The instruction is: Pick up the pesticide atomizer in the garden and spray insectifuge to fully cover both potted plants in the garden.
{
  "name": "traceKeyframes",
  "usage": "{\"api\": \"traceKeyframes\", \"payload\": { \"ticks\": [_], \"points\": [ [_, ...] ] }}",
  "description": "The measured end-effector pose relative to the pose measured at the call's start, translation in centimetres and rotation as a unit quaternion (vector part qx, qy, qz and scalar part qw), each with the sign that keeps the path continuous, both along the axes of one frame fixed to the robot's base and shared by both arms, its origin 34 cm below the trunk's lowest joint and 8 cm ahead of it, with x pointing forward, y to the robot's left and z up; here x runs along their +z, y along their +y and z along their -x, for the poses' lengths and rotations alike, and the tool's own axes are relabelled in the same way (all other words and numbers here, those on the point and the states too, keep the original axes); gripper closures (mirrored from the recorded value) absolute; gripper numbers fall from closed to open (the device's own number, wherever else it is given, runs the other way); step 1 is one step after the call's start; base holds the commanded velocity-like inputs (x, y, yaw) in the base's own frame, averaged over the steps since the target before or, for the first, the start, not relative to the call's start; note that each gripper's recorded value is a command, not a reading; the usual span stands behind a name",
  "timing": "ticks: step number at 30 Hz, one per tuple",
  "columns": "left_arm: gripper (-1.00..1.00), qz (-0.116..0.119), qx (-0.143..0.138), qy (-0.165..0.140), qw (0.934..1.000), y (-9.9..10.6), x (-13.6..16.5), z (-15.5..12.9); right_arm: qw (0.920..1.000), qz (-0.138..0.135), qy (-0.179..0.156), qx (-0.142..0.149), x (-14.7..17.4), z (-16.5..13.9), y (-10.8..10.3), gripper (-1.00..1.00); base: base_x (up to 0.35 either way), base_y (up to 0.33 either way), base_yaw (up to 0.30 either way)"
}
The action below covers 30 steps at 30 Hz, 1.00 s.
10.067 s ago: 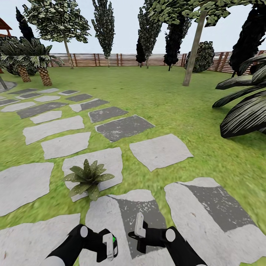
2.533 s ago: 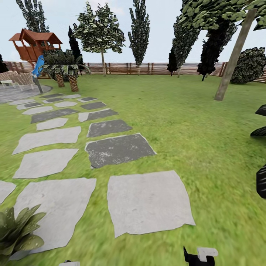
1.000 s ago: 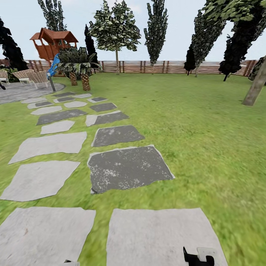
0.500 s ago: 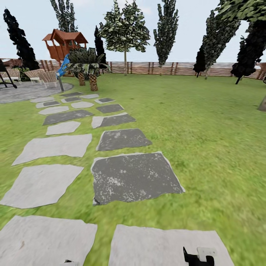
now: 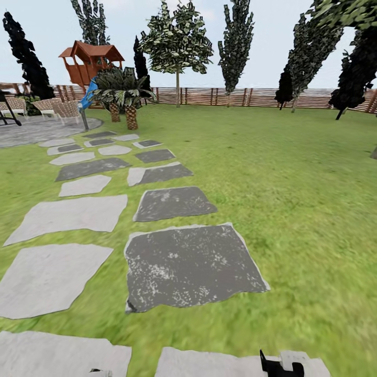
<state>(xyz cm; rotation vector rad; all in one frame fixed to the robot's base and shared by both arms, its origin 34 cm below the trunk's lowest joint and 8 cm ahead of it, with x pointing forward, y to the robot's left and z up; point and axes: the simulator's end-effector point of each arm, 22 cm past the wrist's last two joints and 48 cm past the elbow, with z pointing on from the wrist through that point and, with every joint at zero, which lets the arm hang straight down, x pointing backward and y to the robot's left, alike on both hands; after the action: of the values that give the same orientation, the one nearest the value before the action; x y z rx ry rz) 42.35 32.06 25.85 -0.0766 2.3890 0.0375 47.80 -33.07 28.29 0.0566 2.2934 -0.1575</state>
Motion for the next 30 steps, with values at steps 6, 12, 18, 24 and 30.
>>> {"api": "traceKeyframes", "payload": {
  "ticks": [6, 12, 18, 24, 30],
  "points": [
    [1.00, 0.002, 0.004, -0.001, 1.0000, -0.04, 0.00, 0.02, 1.0000, 0.001, -0.001, -0.003, 0.03, -0.01, -0.19, -1.00, 0.340, 0.000, 0.000],
    [1.00, 0.003, 0.005, 0.000, 1.0000, -0.06, -0.05, 0.15, 1.0000, 0.000, -0.001, -0.003, 0.04, -0.03, -0.14, -1.00, 0.340, 0.000, 0.000],
    [1.00, 0.003, 0.005, 0.002, 1.0000, -0.06, -0.10, 0.22, 1.0000, -0.001, 0.000, -0.002, 0.00, -0.02, 0.14, -1.00, 0.340, 0.000, 0.000],
    [1.00, 0.004, 0.006, 0.002, 1.0000, -0.14, -0.12, 0.25, 1.0000, -0.002, 0.000, -0.001, -0.01, -0.04, 0.22, -1.00, 0.340, 0.000, 0.000],
    [1.00, 0.004, 0.006, 0.002, 1.0000, -0.21, -0.14, 0.28, 1.0000, -0.002, 0.000, -0.001, -0.03, 0.01, 0.23, -1.00, 0.340, 0.000, 0.000]
  ]
}}
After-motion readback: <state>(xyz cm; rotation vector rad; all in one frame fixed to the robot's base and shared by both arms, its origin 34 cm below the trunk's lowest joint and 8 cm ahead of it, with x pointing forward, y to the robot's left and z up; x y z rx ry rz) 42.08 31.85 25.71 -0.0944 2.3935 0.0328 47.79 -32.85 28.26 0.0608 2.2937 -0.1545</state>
